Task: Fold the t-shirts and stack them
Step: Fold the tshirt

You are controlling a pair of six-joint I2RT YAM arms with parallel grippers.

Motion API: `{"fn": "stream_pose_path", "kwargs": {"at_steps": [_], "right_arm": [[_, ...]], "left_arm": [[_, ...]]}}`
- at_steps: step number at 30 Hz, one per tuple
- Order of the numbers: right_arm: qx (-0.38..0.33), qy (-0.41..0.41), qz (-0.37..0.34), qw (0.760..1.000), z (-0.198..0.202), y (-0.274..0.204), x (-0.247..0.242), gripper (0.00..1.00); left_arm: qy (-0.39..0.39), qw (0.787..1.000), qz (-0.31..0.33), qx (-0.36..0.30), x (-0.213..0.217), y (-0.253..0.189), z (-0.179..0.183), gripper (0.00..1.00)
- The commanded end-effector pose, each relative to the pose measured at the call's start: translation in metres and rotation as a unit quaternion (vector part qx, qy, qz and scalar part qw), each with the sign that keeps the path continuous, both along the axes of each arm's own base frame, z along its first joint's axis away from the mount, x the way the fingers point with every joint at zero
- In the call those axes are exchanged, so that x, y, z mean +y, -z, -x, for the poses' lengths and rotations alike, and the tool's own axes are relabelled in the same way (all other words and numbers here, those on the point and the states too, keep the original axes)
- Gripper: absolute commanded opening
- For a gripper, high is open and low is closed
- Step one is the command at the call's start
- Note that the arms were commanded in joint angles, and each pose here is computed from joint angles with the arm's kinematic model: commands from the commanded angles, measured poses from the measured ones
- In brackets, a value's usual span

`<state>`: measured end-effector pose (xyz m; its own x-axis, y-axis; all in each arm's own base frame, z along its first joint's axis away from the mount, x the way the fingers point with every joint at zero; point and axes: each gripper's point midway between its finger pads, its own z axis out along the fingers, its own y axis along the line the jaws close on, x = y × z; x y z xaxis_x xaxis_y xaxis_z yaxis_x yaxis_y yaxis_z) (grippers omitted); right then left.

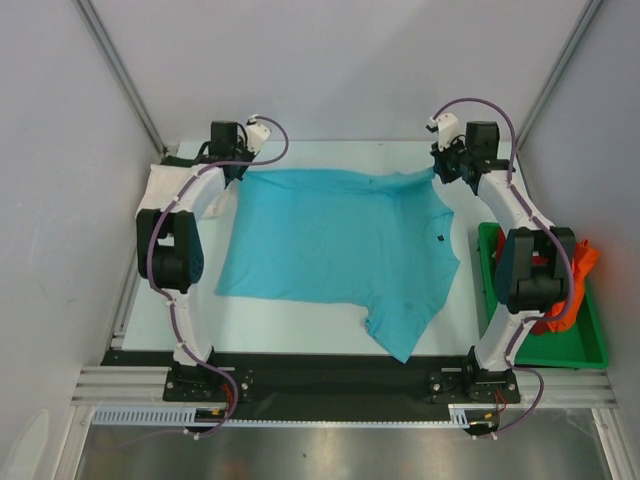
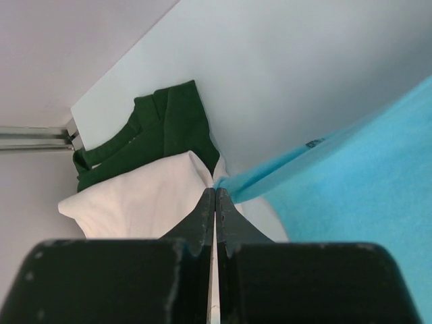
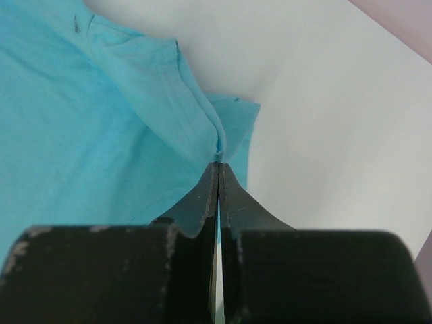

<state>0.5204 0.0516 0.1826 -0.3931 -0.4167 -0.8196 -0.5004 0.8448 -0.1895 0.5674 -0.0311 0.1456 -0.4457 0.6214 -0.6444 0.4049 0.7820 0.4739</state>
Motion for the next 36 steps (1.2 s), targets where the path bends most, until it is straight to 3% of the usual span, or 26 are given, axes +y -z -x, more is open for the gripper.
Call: {"fn": "stream_pose_path", "kwargs": {"at_steps": [1, 13, 33, 35, 36], "right_arm": [[-0.028, 0.002, 0.0, 1.0, 0.01, -0.028, -0.005, 0.0], [-0.002, 0.011, -0.003, 1.0, 0.059, -0.013, -0.009, 0.0], [0.104, -0.025, -0.007, 0.994, 0.149, 0.067, 0.005, 0.0], [0.122, -0.04, -0.006, 0.992, 0.16, 0.074, 0.013, 0.11], [0.125, -0.042, -0.005, 0.991, 0.163, 0.075, 0.014, 0.26]], "left_arm": [[0.01, 0.999, 0.0, -0.042, 0.005, -0.035, 0.003, 0.0], [0.0, 0.999, -0.004, -0.032, 0.016, -0.027, 0.017, 0.0], [-0.025, 0.997, 0.0, 0.076, 0.026, 0.062, 0.075, 0.0], [-0.03, 0.996, 0.0, 0.086, 0.027, 0.067, 0.077, 0.01], [-0.031, 0.995, 0.0, 0.091, 0.027, 0.069, 0.079, 0.13]]}}
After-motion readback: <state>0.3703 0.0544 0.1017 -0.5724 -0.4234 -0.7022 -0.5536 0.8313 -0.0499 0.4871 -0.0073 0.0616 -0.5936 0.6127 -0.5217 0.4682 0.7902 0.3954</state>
